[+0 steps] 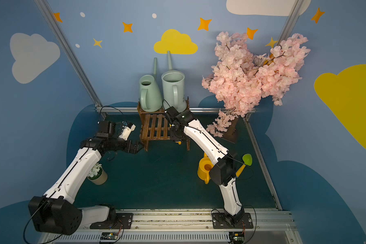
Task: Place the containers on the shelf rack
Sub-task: 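Place the container on the shelf.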
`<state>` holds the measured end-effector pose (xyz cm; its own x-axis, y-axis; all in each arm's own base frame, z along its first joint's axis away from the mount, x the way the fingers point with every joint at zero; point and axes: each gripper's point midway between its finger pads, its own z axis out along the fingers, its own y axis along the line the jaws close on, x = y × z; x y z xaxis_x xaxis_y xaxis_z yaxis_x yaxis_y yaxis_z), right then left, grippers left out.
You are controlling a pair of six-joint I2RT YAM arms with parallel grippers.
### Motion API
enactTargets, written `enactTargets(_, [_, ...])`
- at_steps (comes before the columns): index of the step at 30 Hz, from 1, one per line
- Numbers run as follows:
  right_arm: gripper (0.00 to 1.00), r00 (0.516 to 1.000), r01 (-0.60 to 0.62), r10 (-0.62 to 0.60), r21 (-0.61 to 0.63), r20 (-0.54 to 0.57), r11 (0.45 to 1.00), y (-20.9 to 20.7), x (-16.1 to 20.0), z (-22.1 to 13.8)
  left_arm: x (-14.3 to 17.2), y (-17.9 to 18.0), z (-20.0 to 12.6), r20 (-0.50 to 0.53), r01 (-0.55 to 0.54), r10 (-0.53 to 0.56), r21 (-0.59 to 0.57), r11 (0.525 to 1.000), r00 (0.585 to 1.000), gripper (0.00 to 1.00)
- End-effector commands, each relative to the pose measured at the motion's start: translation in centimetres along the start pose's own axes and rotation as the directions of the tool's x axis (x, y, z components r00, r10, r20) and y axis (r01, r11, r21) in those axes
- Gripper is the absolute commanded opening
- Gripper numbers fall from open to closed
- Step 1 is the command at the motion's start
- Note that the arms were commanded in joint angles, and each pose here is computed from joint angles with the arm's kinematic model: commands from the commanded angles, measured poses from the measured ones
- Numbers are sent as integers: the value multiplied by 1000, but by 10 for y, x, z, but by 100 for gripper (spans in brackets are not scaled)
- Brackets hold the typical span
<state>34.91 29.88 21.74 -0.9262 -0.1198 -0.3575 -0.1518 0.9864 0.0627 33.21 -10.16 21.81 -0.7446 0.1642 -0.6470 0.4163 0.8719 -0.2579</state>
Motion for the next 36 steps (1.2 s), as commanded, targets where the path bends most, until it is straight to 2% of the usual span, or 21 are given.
enactTargets(1, [24, 997, -43, 43, -6, 70, 999, -7, -12, -19, 1, -4, -4, 11, 0, 0, 20, 1000, 1000, 100])
enactTargets(13, [25, 992, -41, 42, -5, 121, 999, -4, -16, -32, 2, -4, -1, 4, 6, -6, 27, 1000, 1000, 100])
enactTargets(23, [14, 990, -29, 32, -26, 141, 999, 1, -18, -37, 2, -5, -1, 4, 2, -2, 26, 1000, 1000, 100])
enactTargets(36, [12, 990, 77, -71, -46, 118, 996, 13, -5, -43, 2, -4, 0, 1, 6, -6, 27, 1000, 1000, 100])
